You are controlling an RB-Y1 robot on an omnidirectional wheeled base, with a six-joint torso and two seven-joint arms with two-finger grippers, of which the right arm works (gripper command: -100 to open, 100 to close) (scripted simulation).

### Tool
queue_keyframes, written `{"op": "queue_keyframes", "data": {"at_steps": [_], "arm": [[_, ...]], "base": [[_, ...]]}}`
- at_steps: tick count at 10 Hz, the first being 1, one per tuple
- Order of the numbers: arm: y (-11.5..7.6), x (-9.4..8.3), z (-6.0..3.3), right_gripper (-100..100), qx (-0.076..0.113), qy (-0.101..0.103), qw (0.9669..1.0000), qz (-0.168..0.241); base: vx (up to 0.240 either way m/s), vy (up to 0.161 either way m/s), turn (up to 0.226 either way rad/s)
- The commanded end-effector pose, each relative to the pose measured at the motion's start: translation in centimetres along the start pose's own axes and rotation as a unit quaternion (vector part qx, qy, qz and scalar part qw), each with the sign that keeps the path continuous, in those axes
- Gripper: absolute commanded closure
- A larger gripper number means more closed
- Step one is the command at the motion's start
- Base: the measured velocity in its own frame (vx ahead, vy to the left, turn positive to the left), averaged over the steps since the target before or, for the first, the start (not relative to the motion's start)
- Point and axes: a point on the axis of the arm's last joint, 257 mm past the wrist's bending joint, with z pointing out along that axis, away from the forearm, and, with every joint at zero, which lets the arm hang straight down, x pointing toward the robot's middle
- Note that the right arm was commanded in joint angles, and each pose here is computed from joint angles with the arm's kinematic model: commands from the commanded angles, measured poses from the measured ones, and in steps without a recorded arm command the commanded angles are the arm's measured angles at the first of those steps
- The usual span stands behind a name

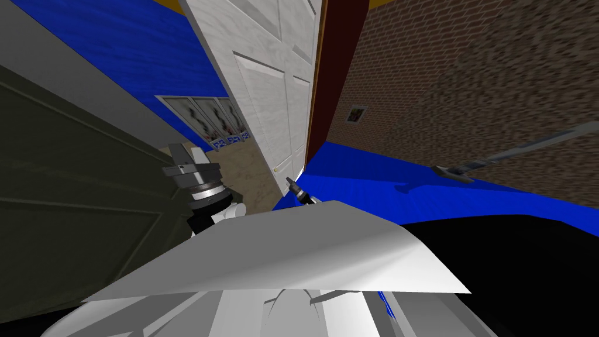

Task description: Push the door open

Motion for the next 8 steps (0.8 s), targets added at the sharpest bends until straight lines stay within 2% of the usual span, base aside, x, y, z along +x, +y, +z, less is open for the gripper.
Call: {"op": "queue_keyframes", "data": {"at_steps": [1, 5, 8], "arm": [[-1.3, 0.9, -0.35, -100, 0.014, 0.012, 0.9998, 0.003], [-5.3, 3.0, -1.96, -100, 0.060, 0.048, 0.9970, 0.008], [-7.3, 3.8, -3.03, -100, 0.085, 0.066, 0.9942, 0.008]], "base": [[0.099, 0.007, -0.022], [0.130, 0.012, -0.027], [0.150, 0.004, -0.023]]}}
